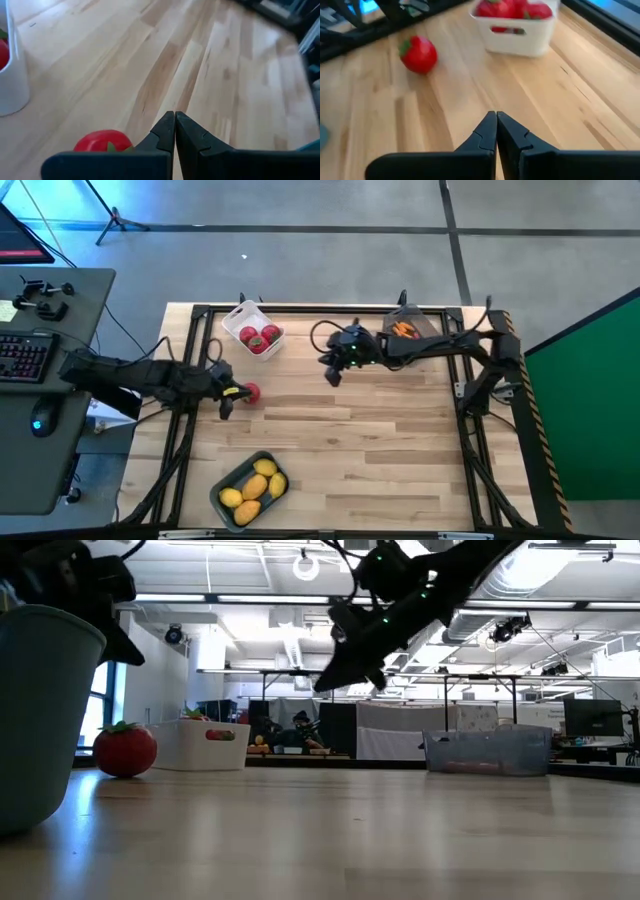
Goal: Sort produce into baskets
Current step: Put the tomato into the white bin
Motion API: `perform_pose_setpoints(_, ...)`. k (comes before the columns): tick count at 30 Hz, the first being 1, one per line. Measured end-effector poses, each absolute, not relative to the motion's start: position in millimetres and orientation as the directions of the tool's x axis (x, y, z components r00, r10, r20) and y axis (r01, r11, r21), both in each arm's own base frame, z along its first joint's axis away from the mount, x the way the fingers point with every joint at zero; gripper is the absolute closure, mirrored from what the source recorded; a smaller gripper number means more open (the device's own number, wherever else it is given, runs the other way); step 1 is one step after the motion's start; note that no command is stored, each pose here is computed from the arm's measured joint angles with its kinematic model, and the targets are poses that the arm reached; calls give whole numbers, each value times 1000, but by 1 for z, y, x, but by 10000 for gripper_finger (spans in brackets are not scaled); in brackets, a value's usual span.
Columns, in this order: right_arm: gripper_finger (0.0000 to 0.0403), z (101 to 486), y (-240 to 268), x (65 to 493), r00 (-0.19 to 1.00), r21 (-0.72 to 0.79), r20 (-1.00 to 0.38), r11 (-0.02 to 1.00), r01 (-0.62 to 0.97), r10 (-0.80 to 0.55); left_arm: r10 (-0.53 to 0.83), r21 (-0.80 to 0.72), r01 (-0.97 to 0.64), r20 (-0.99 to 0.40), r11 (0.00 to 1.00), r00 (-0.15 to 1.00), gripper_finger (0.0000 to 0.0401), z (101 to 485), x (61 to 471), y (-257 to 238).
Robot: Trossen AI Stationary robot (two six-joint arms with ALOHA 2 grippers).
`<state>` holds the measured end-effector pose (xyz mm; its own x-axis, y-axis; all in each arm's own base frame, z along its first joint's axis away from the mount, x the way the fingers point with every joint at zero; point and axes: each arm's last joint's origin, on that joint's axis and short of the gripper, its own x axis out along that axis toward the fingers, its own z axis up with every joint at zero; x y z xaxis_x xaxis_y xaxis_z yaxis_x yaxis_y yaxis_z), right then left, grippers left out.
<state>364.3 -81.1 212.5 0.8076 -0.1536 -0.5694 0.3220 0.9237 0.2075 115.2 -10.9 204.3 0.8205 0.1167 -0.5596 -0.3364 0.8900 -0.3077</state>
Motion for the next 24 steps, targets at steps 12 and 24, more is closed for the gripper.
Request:
perform_pose_setpoints(12,403,197,-75,339,776,186,-616,931,315,-139,71,-258,-483,-824,837,563,388,249,154,-19)
perform_pose_setpoints(24,403,197,-71,339,782,134,-617,969,209,-84,-39,-199,-631,-965,750,259,237,234,192,-28)
